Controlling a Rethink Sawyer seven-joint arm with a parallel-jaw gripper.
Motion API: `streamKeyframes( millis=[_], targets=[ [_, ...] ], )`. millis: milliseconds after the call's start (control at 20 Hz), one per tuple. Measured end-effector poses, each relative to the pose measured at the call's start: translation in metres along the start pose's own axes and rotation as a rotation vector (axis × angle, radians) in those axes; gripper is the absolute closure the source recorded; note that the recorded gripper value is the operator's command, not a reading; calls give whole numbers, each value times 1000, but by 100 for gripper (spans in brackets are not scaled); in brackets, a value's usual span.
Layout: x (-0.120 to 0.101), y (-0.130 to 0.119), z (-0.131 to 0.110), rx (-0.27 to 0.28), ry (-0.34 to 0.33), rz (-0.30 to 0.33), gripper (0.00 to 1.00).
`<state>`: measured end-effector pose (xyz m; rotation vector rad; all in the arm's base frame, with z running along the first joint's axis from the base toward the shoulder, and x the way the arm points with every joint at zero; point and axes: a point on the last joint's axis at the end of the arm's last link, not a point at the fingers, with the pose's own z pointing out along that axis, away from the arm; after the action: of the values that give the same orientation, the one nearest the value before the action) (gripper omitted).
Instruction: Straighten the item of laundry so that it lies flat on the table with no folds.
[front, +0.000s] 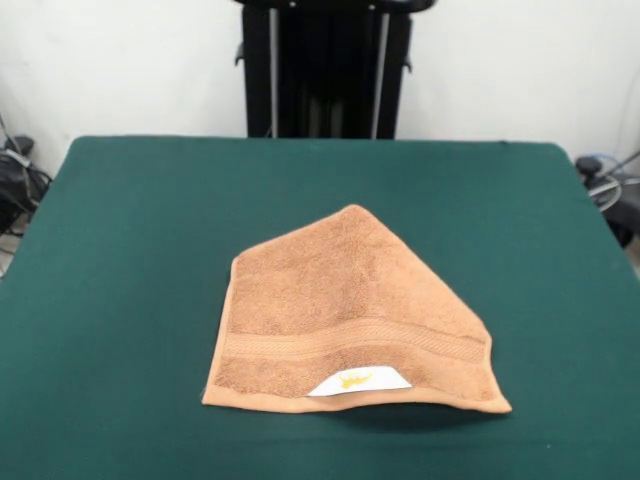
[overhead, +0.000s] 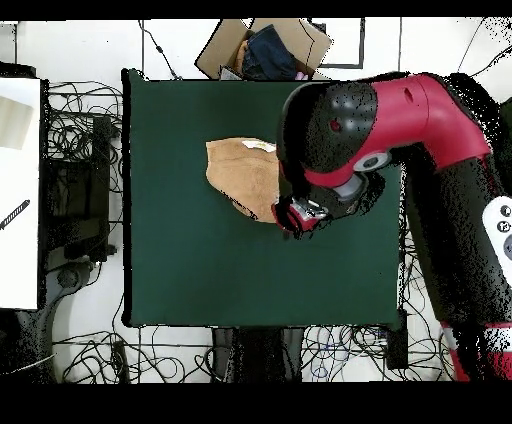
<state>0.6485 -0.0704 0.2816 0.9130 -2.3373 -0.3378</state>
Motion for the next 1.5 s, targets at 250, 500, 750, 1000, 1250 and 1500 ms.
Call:
streamKeyframes(
  millis=[250, 500, 750, 1000, 1250, 1500],
  targets=[
    [17, 20, -4, -2, 27, 4, 0],
    [43, 50, -15, -6, 50, 18, 0],
    [73, 80, -25, -12, 68, 57, 0],
    [98, 103, -33, 2, 85, 116, 0],
    [107, 119, -33, 21, 106, 147, 0],
    [105, 132, -26, 35, 106, 154, 0]
  ],
)
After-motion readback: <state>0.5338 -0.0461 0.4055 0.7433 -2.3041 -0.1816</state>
